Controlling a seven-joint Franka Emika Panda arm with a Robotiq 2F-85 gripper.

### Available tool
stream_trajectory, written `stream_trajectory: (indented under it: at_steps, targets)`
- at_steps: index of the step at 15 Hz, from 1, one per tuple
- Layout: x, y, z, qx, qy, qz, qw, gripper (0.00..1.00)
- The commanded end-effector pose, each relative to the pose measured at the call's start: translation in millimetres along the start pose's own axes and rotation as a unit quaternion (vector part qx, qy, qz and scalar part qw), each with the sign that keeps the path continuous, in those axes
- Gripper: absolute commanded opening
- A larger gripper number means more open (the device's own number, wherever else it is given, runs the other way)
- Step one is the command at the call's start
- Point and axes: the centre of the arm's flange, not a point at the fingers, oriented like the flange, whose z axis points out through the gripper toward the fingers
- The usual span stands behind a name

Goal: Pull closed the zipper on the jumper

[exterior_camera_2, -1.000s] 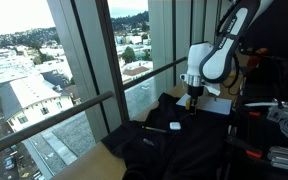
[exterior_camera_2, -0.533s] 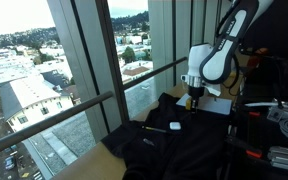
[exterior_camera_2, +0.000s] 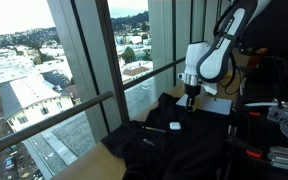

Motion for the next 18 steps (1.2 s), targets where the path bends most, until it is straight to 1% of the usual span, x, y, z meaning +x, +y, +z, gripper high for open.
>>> stream_trajectory:
  at_steps: [1,6,12,18]
  targets:
    - [19.9,-30.1,-8.6,-0.002,0.010,-0.021,0.9997,0.00]
    - [19.6,-75.1,-1.1,-0.001,0.004,-0.063,0.9980,0.00]
    - [34.1,-127.4,-3.1,0.004,0.007,-0.103,0.9947,0.00]
    - [52.6,-198.1,-1.8,0.024,0.013,-0.147,0.9888,0.00]
